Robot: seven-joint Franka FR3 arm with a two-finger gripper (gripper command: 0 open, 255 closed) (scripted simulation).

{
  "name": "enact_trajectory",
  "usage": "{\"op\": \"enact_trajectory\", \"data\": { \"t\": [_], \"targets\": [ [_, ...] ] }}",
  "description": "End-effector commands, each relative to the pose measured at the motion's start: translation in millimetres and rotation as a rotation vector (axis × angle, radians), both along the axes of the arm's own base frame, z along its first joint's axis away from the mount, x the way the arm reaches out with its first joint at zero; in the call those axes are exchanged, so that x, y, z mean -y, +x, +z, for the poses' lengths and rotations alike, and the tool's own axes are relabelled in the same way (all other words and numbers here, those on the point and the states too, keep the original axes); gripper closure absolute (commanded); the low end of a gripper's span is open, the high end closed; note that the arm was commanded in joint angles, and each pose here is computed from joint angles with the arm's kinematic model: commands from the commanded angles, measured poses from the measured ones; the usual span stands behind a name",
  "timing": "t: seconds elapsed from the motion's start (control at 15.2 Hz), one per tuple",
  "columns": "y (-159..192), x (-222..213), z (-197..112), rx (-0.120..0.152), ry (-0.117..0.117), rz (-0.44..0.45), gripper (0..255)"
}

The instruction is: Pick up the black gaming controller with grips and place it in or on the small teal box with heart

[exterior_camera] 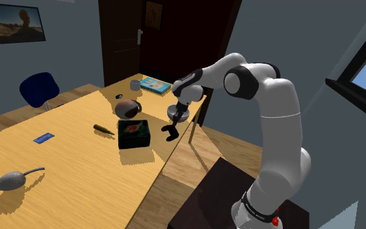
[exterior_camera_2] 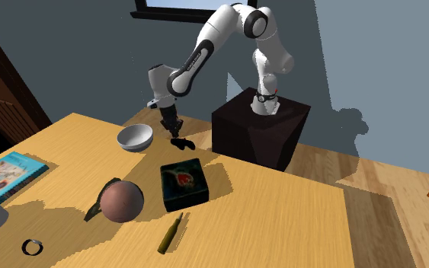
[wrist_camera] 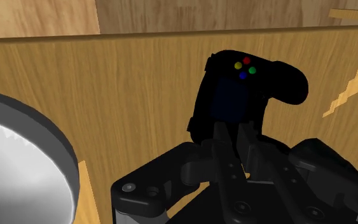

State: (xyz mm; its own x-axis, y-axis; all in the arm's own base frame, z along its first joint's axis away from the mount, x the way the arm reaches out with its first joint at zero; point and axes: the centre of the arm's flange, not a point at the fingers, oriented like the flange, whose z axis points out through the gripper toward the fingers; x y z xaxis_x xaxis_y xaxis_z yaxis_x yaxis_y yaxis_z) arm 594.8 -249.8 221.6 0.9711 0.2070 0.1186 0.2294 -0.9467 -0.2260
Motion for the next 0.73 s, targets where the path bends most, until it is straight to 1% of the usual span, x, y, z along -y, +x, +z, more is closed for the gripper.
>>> {"op": "enact_trajectory", "data": {
  "t": [0.0,0.66],
  "targets": [
    [0.6,0.4,10.4,0.0,0.0,0.0,255],
    [0.6,0.4,63.2,0.0,0.0,0.0,255]
  ]
}}
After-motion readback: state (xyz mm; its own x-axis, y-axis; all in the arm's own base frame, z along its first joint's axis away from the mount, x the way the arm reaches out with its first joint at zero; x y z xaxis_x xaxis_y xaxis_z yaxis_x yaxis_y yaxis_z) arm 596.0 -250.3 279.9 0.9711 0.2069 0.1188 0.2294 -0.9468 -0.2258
